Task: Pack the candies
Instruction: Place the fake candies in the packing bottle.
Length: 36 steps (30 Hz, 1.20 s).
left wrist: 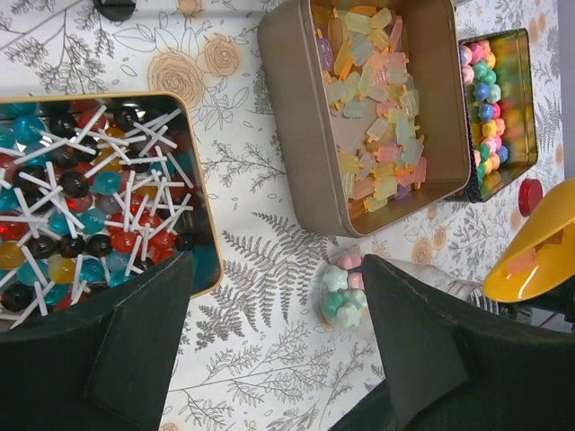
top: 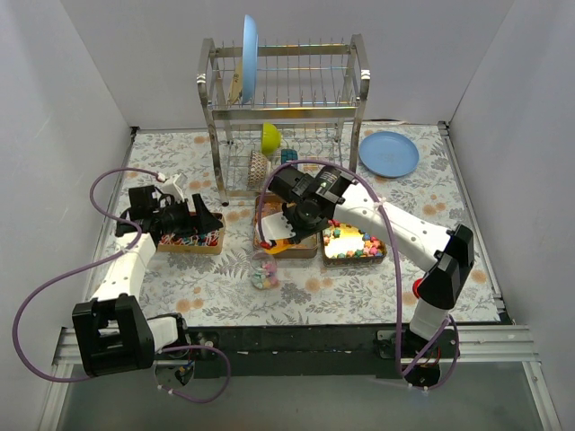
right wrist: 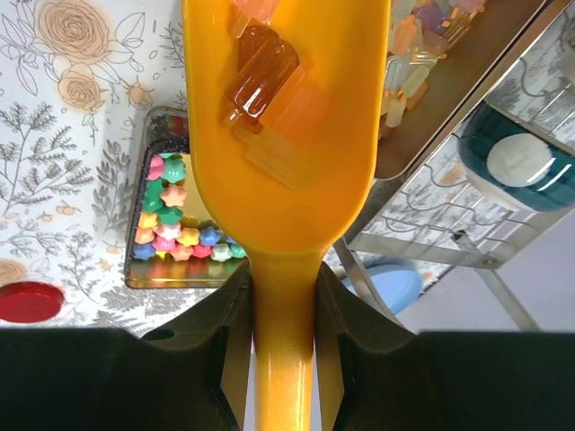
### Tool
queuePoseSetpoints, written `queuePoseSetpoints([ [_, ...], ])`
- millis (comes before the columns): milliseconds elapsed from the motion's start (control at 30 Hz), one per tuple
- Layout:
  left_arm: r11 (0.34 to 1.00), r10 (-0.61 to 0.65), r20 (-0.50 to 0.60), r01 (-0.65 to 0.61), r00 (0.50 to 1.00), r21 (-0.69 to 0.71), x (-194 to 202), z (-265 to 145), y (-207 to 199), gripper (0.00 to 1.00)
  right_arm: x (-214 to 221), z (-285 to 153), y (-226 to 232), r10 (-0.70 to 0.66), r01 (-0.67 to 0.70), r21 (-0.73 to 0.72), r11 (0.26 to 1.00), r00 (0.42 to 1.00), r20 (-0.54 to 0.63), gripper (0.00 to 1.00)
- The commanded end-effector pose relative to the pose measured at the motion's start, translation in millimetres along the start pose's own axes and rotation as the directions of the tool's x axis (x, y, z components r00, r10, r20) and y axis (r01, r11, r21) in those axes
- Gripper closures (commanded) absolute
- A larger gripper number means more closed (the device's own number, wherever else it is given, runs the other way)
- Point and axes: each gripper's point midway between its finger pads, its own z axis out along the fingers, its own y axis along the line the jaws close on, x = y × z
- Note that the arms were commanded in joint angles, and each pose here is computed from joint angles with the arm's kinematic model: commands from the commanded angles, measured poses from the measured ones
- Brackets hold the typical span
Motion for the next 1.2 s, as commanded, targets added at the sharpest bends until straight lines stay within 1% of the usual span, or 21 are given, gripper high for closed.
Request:
queuePoseSetpoints([
  [0,0.999,0.034,0.065,-0.033,0.997,-0.012,-11.4,-5.6,-1.1,0.24,-0.2,-22.1,-11.2,-0.114,0.120,0.053,0.991,0.988,-0.104,0.99],
  [233,0.999,0.029,0.084,-0.026,0.996,-0.036,-15.0,-4.1,4.4,0.25,-2.1,-30.5,-13.5,-0.242,0.264,0.075,0.962,0.945,-0.221,0.99],
  [400,0.995,0.000,0.069,0.006,0.998,-0.100,-13.6,2.4,21.3,0.28,-5.1,-35.6,-16.5,-0.297,0.336,0.086,0.938,0.907,-0.298,0.99],
  [500,0.993,-0.029,0.050,0.034,0.998,-0.110,-10.1,8.9,28.9,0.33,-7.8,-40.2,-20.5,-0.319,0.366,0.097,0.925,0.892,-0.321,0.99],
  [633,0.991,-0.038,0.026,0.041,0.999,-0.126,-7.9,16.0,37.2,0.39,-10.3,-47.8,-25.3,-0.326,0.386,0.119,0.915,0.880,-0.346,0.99],
  [700,0.990,-0.043,0.013,0.045,0.999,-0.133,-6.1,18.3,40.6,0.46,-11.7,-52.0,-27.1,-0.325,0.389,0.132,0.912,0.879,-0.348,0.99],
  [800,0.992,-0.038,-0.008,0.037,0.999,-0.123,-4.4,23.4,40.4,0.52,-11.8,-59.2,-27.8,-0.305,0.376,0.158,0.913,0.887,-0.347,0.99],
  [1033,0.992,-0.022,-0.083,0.012,0.996,-0.127,8.6,40.5,45.1,0.56,-14.1,-78.4,-31.7,-0.203,0.284,0.271,0.920,0.935,-0.291,0.99],
  [1133,0.992,-0.014,-0.128,-0.002,0.992,-0.127,16.9,49.1,47.4,0.60,-17.2,-89.3,-35.5,-0.135,0.212,0.358,0.909,0.964,-0.227,0.99],
  [1167,0.994,-0.016,-0.144,0.000,0.990,-0.114,19.4,52.1,45.8,0.63,-17.3,-95.4,-33.5,-0.087,0.151,0.389,0.909,0.980,-0.178,0.99],
])
